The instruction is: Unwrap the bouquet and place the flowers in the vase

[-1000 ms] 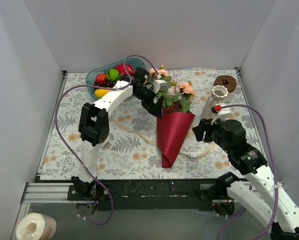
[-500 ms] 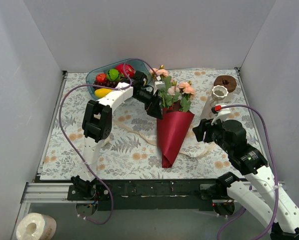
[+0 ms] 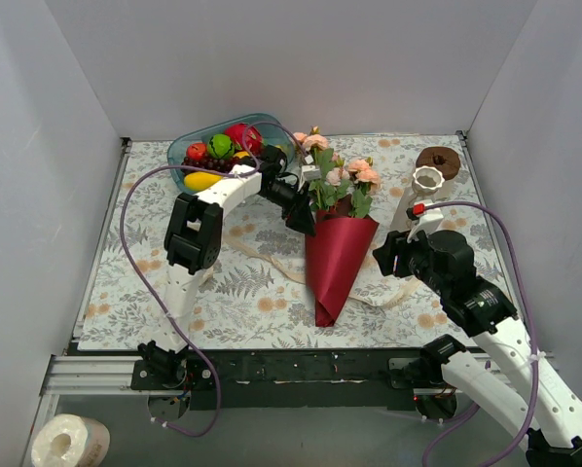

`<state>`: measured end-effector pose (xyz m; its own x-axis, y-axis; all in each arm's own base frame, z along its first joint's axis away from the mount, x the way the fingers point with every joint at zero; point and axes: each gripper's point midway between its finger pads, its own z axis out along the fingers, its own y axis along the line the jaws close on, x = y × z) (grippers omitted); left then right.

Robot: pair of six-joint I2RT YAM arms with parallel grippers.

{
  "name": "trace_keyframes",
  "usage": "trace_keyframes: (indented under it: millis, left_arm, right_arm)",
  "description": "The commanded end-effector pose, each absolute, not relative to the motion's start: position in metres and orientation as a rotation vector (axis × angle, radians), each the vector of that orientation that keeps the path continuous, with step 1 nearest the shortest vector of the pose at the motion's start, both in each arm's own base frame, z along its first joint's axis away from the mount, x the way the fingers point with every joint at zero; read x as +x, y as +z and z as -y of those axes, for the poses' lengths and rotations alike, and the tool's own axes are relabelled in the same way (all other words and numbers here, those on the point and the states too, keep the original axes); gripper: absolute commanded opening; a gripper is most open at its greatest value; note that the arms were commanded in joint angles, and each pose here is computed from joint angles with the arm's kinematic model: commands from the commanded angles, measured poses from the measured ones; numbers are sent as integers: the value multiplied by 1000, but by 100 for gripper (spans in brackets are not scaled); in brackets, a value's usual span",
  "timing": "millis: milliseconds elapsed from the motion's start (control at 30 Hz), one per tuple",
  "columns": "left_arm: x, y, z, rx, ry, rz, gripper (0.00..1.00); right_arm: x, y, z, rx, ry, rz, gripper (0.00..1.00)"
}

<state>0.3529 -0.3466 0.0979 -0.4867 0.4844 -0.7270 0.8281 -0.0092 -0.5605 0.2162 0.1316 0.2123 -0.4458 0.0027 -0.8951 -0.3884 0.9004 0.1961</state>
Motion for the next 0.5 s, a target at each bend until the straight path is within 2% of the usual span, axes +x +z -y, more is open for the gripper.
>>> trace_keyframes:
  millis: [0, 33, 67, 100, 133, 300, 367, 400, 467]
  left_arm:
    - [344, 99, 347, 1415, -1574, -1948, 59]
    - [350, 110, 350, 1442, -1558, -1909, 51]
    - [342, 107, 346, 1457, -1584, -1939, 37]
    - [341, 104, 346, 1465, -1593, -1946, 31]
    - [339, 105, 345, 1470, -1595, -1946, 28]
    - [338, 116, 344, 1476, -1555, -1898, 24]
    - [340, 128, 345, 1484, -1524, -1866, 14]
    - [343, 135, 346, 1485, -1513, -1852, 6]
    - [343, 145, 347, 1484, -1507, -1851, 0]
  right_arm:
    - [222, 242, -134, -273, 477, -1914, 61]
    - [222, 241, -134, -275, 476, -1914, 61]
    - [222, 242, -134, -273, 477, -1913, 61]
    - [222, 242, -135, -271, 479, -1912, 61]
    - [222, 243, -135, -269, 483, -1909, 61]
    - [222, 245, -136, -268, 486, -1913, 60]
    - [222, 247, -135, -265, 484, -1908, 61]
    - [222, 247, -135, -265, 484, -1910, 61]
    - [221, 248, -134, -259, 486, -1908, 60]
